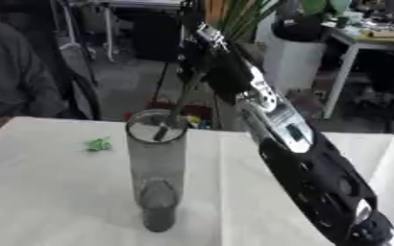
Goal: Arrange flowers into the vase.
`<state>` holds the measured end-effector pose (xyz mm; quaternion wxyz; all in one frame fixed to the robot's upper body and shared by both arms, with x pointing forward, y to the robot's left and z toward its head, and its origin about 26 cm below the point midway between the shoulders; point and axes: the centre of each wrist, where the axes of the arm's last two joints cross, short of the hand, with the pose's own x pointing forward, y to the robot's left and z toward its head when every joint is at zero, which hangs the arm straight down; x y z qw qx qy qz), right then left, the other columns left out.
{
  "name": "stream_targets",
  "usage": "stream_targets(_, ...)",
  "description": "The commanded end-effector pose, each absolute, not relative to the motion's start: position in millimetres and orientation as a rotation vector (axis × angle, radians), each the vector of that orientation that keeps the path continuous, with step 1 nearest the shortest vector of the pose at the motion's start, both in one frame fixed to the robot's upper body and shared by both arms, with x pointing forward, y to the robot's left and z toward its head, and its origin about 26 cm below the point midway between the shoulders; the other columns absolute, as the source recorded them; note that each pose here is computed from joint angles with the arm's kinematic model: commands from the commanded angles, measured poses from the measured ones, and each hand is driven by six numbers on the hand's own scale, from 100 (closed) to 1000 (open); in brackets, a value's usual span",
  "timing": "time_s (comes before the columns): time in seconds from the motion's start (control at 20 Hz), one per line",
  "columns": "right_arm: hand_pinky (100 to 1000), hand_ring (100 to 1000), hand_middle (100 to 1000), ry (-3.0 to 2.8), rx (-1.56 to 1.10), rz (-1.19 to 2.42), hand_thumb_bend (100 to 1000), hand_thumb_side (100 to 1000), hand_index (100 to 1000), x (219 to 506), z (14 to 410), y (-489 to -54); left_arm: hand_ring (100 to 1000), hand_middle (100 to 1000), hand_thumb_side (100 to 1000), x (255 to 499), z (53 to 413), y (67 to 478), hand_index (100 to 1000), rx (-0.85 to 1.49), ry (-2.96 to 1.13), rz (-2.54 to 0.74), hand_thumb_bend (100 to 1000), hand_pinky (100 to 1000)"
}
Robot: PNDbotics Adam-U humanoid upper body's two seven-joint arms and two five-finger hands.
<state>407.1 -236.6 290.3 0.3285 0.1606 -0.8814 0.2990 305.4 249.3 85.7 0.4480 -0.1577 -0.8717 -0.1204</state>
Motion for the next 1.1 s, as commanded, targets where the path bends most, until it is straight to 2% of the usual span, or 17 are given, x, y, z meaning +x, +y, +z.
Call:
stream_targets(0.05, 100, 100, 100, -2.3, 0.343, 0.873, 100, 875, 233, 406.5, 300.4, -244.5, 779, 807, 641, 305.9, 90.7, 252.0, 839, -0.375, -2.174, -0.304, 868, 838)
stream_targets(1.1, 100, 100, 100, -2.166, 0.169, 1.195, 100, 840, 260, 411.4, 298.7, -248.7, 776, 806, 641, 306.1, 89.9, 252.9, 838, -0.366, -2.17, -0.304, 869, 837)
